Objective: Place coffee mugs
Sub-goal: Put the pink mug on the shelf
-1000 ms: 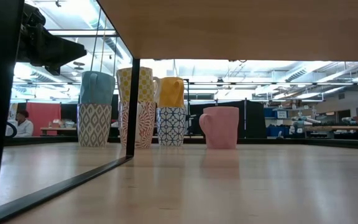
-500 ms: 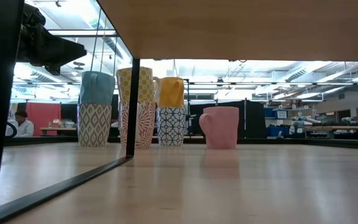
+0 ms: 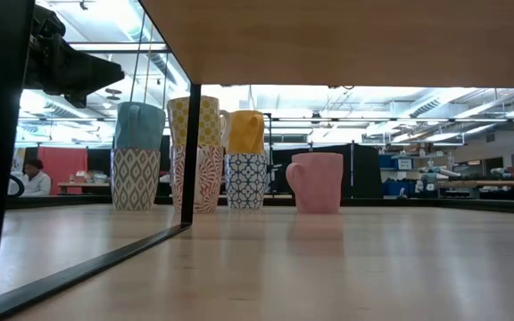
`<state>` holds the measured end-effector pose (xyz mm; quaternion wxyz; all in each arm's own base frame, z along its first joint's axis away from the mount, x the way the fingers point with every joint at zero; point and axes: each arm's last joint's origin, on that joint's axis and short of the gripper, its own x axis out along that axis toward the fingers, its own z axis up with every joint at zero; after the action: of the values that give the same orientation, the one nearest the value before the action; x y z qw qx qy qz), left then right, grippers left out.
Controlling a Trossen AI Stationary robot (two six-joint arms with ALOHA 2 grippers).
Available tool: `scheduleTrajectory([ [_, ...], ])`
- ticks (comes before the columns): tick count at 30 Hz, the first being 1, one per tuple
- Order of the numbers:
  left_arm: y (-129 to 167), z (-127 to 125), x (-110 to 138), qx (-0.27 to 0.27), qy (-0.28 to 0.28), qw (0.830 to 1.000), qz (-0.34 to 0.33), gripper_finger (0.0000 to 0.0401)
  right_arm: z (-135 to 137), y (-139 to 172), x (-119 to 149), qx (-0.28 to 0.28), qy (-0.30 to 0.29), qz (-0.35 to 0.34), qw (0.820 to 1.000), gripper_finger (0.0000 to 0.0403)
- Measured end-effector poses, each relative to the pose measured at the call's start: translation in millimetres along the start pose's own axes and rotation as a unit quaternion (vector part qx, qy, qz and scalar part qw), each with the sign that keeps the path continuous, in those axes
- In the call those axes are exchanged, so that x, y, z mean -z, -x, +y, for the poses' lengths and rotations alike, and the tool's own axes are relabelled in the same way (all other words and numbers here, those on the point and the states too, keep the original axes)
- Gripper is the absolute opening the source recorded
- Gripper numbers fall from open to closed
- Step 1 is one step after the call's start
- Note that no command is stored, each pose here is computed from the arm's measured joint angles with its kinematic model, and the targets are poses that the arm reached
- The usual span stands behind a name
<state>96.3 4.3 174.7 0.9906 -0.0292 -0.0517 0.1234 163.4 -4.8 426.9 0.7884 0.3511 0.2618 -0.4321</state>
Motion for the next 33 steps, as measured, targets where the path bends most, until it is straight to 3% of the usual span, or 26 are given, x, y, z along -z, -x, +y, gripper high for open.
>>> scheduleTrajectory([
  [14, 0, 0, 0, 0.0, 0.0, 1.0, 0.0, 0.0102, 11, -110, -44, 0.088, -0.019, 0.143, 0.986, 0.0165],
  [20, 0, 0, 0, 0.0, -0.001, 1.0, 0.0, 0.0102, 21, -158, -43, 0.119, -0.002, 0.192, 0.974, 0.0165],
  [27, 0, 0, 0, 0.0, -0.001, 1.0, 0.0, 0.0102, 38, -207, -40, 0.08, 0.018, 0.215, 0.973, 0.0165],
  [33, 0, 0, 1, 0.0, -0.002, 1.0, 0.003, 0.0102, 36, -235, -36, 0.102, 0.025, 0.238, 0.965, 0.0165],
])
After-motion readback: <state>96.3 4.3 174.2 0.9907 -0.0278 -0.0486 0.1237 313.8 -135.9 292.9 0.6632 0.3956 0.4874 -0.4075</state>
